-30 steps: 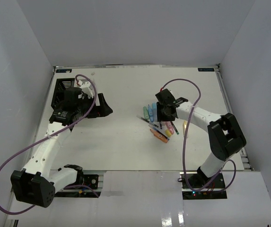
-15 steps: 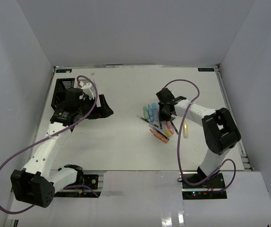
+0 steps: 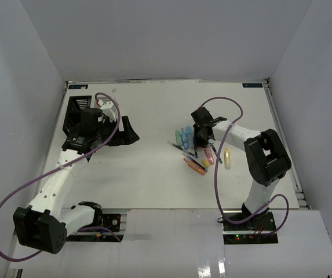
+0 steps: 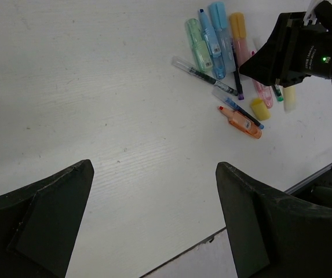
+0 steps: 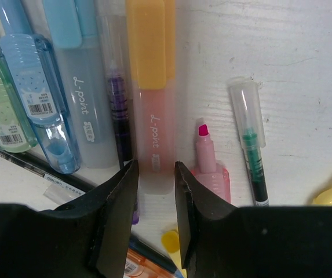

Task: Sort the stationery into containers
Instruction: Pick up the pen from the center of the board.

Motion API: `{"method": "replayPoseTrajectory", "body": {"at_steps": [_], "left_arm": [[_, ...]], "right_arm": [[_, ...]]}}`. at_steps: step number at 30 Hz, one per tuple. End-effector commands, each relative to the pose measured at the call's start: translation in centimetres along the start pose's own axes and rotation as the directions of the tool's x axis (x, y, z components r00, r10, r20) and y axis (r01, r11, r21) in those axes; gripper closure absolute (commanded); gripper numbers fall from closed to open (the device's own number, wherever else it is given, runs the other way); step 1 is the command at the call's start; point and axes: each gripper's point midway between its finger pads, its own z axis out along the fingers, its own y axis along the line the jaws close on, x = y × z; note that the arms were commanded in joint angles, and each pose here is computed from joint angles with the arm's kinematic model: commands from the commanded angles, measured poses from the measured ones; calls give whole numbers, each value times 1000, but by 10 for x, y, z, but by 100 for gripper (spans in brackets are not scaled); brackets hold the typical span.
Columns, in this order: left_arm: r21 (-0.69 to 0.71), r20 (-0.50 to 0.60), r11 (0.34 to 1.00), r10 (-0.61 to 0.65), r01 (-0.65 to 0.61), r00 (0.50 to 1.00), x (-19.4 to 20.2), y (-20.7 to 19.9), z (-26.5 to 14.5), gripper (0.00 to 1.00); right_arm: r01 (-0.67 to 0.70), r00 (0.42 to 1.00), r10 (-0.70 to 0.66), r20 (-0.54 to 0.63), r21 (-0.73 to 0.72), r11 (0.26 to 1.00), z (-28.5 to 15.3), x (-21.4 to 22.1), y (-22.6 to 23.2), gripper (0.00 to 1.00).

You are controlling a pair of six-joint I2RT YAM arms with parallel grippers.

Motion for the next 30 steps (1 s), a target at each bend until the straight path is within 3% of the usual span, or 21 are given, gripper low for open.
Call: {"method": "replayPoseTrajectory", "body": {"at_steps": [1, 9, 12, 13, 14, 15, 20, 23, 30], "left_arm": [[-2, 12, 1000, 17, -17, 1000, -2, 0, 2, 2], [-5, 2, 1000, 14, -14, 1000, -1, 1, 5, 2], [0, 6, 1000, 11, -11, 1000, -4, -1, 5, 2], [3, 5, 1000, 8, -8, 1000, -5, -1, 5, 2], [7, 8, 1000, 8, -8, 1000, -7, -3, 5, 2], [9, 8, 1000, 7, -7, 1000, -8, -3, 5, 2], [57, 26, 998, -22, 21, 999, -27, -19, 3, 2], [122, 59, 991, -57, 49, 997, -48, -38, -1, 2], [386, 91, 917, -143, 98, 985, -89, -97, -13, 2]], "right_arm": [[-12, 1000, 12, 7, -1, 1000, 9, -9, 2, 62], [-2, 1000, 2, -7, 12, 1000, 16, -9, -3, 55], [12, 1000, -12, 14, 14, 1000, 12, -15, -4, 67], [15, 1000, -15, 23, 14, 1000, 9, -18, -5, 74], [22, 999, -23, 43, 15, 1000, 5, -24, -4, 88], [26, 997, -26, 71, 8, 1000, -4, -32, -4, 92], [94, 969, -84, 232, -33, 995, -54, -77, 4, 92], [190, 924, -132, 359, -131, 973, -106, -97, 20, 92], [452, 784, -161, 599, -374, 810, -192, -86, 75, 92]]}}
